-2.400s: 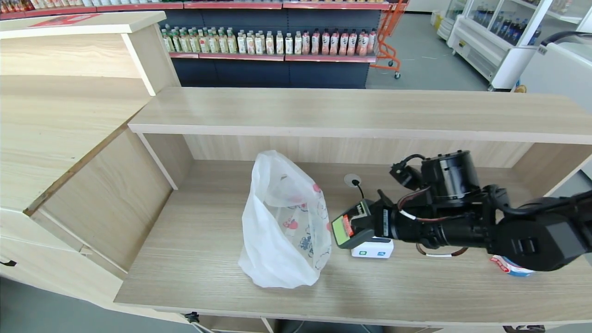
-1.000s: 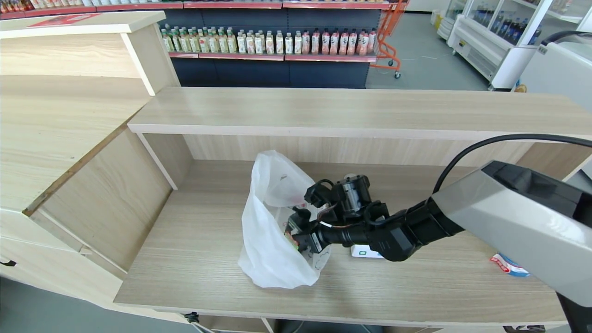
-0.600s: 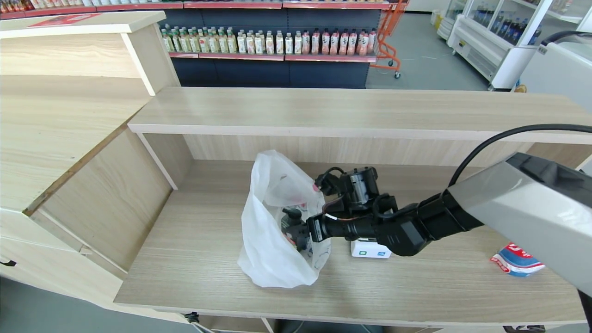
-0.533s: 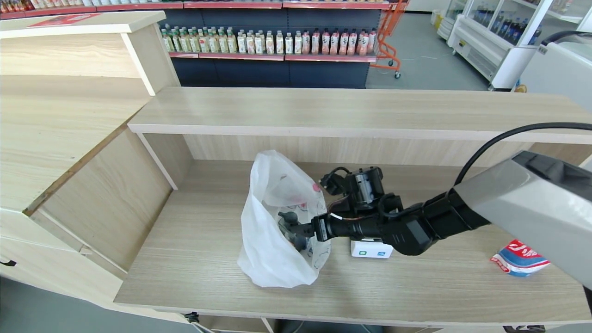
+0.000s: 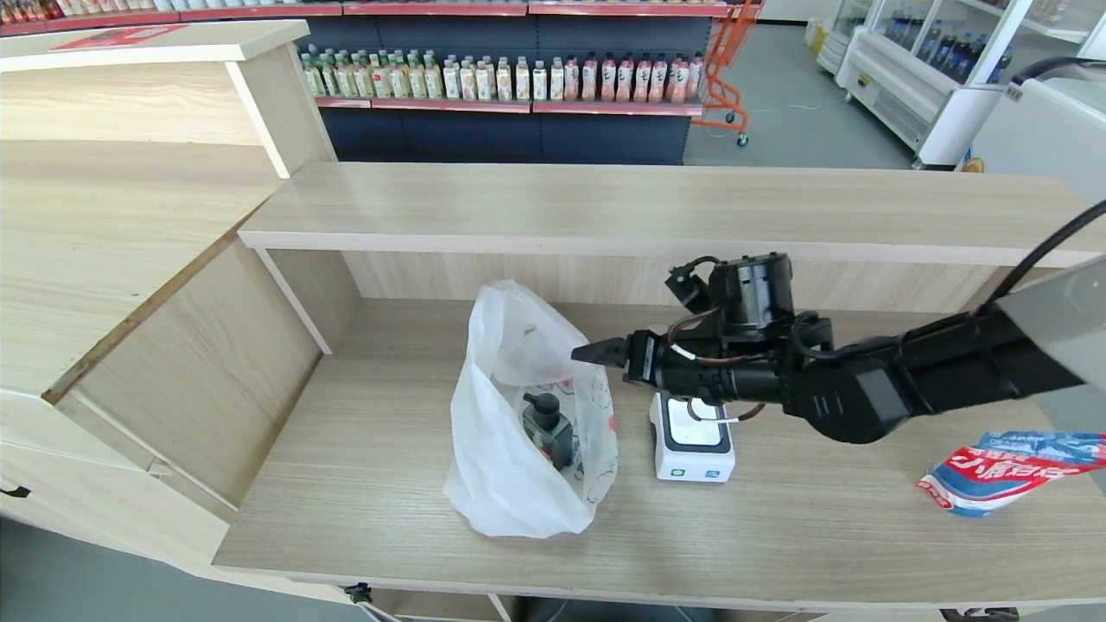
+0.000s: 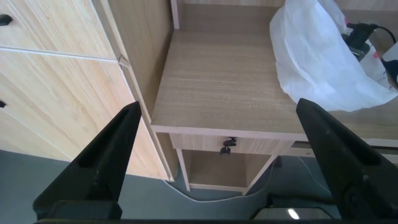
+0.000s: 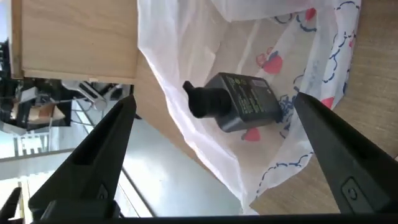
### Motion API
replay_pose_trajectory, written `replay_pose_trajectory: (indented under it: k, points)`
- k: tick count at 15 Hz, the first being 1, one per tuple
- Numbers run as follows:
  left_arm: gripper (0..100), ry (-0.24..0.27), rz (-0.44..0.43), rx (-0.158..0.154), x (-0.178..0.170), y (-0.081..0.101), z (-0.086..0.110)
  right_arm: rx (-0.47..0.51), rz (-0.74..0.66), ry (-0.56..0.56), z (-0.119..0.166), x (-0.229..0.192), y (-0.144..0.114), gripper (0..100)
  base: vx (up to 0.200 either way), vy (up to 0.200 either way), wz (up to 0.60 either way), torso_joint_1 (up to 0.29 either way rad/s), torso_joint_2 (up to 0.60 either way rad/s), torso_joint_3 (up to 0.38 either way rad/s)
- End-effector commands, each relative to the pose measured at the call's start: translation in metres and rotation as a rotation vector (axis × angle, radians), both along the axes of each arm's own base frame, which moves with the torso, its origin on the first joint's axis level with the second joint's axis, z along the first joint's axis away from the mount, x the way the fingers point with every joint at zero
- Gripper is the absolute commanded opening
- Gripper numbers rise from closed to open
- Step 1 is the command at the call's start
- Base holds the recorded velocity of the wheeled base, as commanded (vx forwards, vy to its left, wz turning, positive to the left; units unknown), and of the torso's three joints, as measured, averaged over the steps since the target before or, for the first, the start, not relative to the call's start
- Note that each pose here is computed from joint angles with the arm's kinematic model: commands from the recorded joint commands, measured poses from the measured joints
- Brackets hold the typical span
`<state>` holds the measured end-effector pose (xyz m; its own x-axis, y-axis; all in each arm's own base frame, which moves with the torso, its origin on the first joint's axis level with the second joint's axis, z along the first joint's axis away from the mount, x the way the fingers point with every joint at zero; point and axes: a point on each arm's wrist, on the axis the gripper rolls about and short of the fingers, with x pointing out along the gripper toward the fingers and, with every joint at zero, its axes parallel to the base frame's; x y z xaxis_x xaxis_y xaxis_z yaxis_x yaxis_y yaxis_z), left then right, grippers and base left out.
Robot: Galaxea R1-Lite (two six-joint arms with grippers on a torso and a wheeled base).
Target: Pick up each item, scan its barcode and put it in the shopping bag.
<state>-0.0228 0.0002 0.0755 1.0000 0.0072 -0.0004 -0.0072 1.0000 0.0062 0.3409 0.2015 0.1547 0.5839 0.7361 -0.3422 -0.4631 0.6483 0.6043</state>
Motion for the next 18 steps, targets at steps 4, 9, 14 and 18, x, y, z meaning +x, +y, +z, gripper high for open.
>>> replay_pose_trajectory:
  k: [4, 9, 14, 18]
  points:
    - [100, 0.0, 0.0, 0.0, 0.0, 0.0, 0.0, 0.115, -0.067, -0.133, 0.094, -0.103, -0.095, 100, 0.0, 0.0, 0.0, 0.0, 0.0, 0.0]
    - [100, 0.0, 0.0, 0.0, 0.0, 0.0, 0.0, -0.002, -0.204, -0.14, 0.114, -0.164, -0.153, 100, 0.0, 0.0, 0.0, 0.0, 0.0, 0.0]
    - [100, 0.0, 0.0, -0.002, 0.0, 0.0, 0.0, -0.022, -0.298, -0.092, 0.108, -0.177, -0.172, 100, 0.0, 0.0, 0.0, 0.0, 0.0, 0.0]
    - [100, 0.0, 0.004, 0.005, 0.0, 0.0, 0.0, -0.032, -0.367, -0.043, 0.104, -0.182, -0.174, 100, 0.0, -0.1, 0.0, 0.002, 0.0, 0.001]
